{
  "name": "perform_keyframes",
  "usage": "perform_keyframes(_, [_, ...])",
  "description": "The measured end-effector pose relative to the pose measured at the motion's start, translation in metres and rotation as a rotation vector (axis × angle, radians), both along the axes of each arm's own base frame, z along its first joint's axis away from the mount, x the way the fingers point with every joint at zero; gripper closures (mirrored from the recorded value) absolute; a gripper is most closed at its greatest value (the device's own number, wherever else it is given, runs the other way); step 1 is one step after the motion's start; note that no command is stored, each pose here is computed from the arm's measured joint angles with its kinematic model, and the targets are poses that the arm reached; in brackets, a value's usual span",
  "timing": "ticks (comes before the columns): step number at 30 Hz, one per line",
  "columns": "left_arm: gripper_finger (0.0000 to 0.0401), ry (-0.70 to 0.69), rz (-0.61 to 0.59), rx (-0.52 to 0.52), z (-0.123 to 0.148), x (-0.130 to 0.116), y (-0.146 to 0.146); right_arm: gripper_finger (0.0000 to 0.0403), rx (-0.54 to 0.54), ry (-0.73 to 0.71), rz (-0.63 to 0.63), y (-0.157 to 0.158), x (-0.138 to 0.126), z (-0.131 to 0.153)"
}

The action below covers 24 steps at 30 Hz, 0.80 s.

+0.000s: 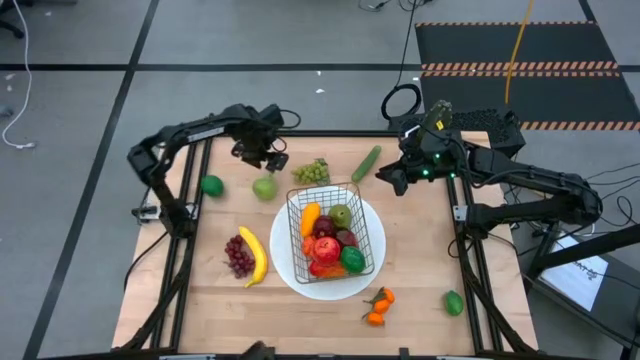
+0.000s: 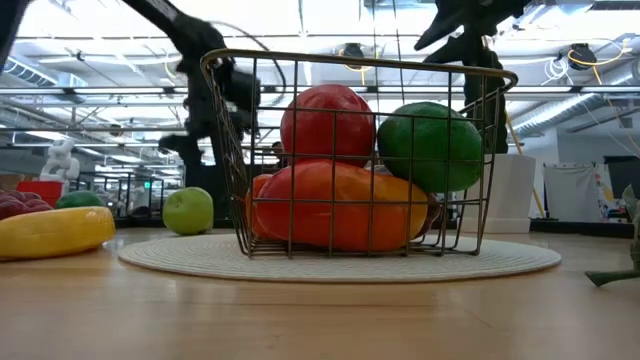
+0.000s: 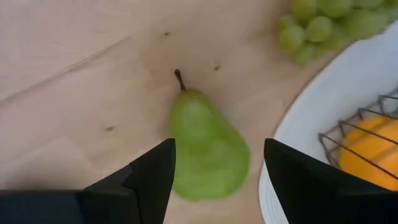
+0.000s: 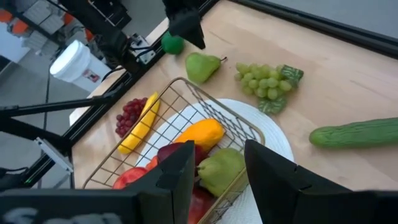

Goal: Build produce basket
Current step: Put the green pear into the black wire basket

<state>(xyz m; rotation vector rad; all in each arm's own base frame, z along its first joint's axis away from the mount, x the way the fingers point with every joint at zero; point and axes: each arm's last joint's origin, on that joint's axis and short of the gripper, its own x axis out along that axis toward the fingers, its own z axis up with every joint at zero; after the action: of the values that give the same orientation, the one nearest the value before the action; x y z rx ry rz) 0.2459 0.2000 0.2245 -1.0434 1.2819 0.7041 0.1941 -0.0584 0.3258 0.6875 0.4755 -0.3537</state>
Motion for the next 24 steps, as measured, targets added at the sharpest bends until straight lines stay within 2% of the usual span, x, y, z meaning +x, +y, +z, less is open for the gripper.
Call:
perform_keyframes(5, [0.0155,0.046,-0.034,-0.049,-0.030,0.004,0.015,0.0267,0.000,0.003,-0.020,-0.004,-0.001,0.000])
perform_keyframes(12, [0.0155,0.070,-0.078,-0.044,-0.057,0.012,0.024,0.0267,-0.004,0.004,-0.042,-0.008,-0.003,0.000])
perform_keyframes(16, [0.0155,0.086,-0.062,-0.050,-0.061,0.014,0.023,0.0267,0.009,0.001,-0.053,-0.009,-0.003,0.000])
perform_keyframes(24, [0.0155,0.116,-0.064,0.039,-0.064,0.017,0.027,0.0267,0.010,0.014,-0.051,-0.009,-0.003,-0.002])
